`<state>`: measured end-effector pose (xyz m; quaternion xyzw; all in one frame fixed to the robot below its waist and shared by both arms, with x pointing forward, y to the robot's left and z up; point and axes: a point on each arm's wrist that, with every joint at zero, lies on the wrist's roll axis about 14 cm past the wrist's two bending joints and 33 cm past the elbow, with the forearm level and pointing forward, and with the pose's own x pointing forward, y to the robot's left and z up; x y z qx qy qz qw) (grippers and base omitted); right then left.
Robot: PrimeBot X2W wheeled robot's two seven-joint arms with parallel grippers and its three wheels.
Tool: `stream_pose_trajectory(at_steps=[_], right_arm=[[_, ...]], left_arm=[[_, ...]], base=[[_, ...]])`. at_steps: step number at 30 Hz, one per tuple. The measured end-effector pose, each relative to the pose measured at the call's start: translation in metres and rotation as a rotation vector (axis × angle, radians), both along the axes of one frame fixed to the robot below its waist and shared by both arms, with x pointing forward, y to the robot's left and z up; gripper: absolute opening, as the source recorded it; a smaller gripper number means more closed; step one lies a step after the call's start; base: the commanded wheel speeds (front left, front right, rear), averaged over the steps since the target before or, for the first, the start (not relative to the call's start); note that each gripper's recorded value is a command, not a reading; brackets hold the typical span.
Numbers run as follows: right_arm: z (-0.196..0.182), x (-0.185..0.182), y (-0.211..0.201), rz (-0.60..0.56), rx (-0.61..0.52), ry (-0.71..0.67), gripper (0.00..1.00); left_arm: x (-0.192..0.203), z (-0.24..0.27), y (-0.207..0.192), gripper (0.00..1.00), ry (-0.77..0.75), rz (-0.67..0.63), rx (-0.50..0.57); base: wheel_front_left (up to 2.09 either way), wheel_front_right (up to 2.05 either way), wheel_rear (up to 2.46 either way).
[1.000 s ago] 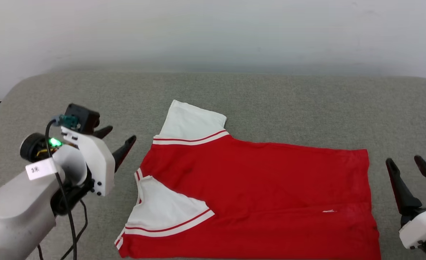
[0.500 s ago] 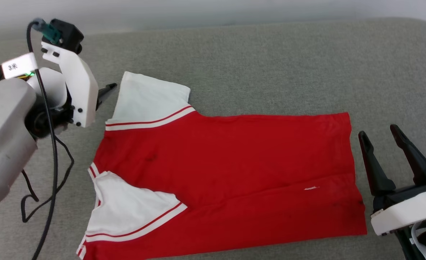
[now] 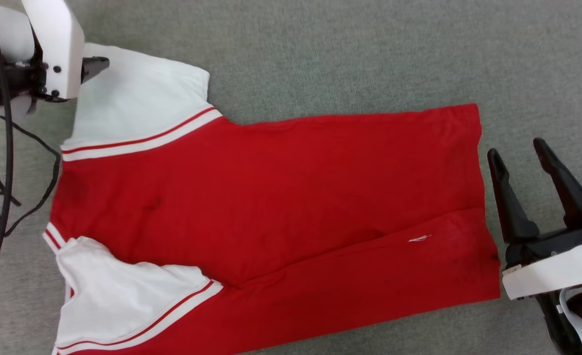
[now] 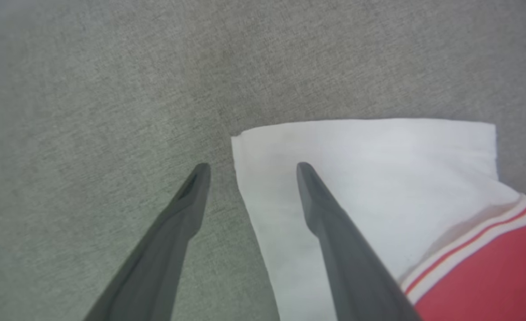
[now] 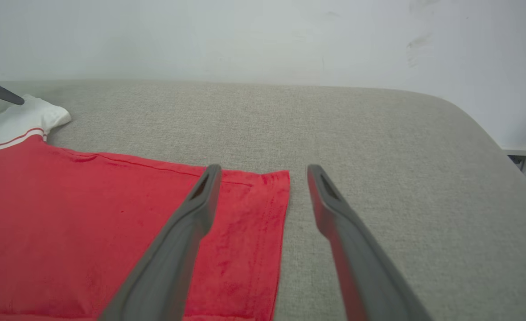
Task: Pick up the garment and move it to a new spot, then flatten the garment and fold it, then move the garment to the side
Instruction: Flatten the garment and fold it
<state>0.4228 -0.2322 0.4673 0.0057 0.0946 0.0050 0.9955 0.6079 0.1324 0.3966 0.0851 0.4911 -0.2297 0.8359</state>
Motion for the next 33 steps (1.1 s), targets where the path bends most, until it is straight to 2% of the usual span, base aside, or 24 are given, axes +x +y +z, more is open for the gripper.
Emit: stream_pose_trajectory(at_steps=[8, 9, 10, 11, 21, 25, 30, 31, 32, 33], right_arm=[[-0.021, 0.01, -0.001, -0.003, -0.004, 0.041, 1.0], [-0.021, 0.01, -0.002, -0.004, -0.005, 0.041, 1.0], [-0.021, 0.01, -0.003, -0.006, -0.006, 0.039, 1.0], [-0.02, 0.01, -0.004, -0.008, -0.006, 0.038, 1.0], [0.006, 0.025, -0.014, 0.02, -0.059, -0.004, 1.0], [0.014, 0.04, -0.02, 0.08, -0.102, 0.08, 1.0], [0.003, 0.048, -0.023, 0.16, -0.15, 0.29, 1.0], [0.003, 0.048, -0.023, 0.16, -0.15, 0.29, 1.0], [0.0, 0.051, -0.023, 0.192, -0.174, 0.375, 1.0], [0.0, 0.051, -0.023, 0.192, -0.174, 0.375, 1.0]], left_arm=[[0.006, -0.038, -0.004, 1.0, 0.077, -0.021, 0.03], [0.005, -0.039, -0.004, 0.85, 0.085, -0.024, 0.034], [0.004, -0.039, -0.004, 0.03, 0.09, -0.023, 0.033], [0.004, -0.039, -0.004, 0.0, 0.093, -0.022, 0.03], [-0.001, -0.023, -0.003, 0.0, 0.013, -0.038, 0.03], [-0.005, 0.003, -0.012, 0.0, -0.085, -0.067, -0.007], [-0.012, 0.031, -0.016, 0.0, -0.176, -0.107, -0.028], [-0.012, 0.031, -0.016, 0.0, -0.176, -0.107, -0.028], [-0.016, 0.038, -0.015, 0.0, -0.198, -0.12, -0.031], [-0.016, 0.038, -0.015, 0.0, -0.198, -0.12, -0.031]], base=[[0.0, 0.0, 0.0], [0.0, 0.0, 0.0], [0.0, 0.0, 0.0], [0.0, 0.0, 0.0], [0.0, 0.0, 0.0], [0.0, 0.0, 0.0], [0.0, 0.0, 0.0], [0.0, 0.0, 0.0], [0.0, 0.0, 0.0], [0.0, 0.0, 0.0]])
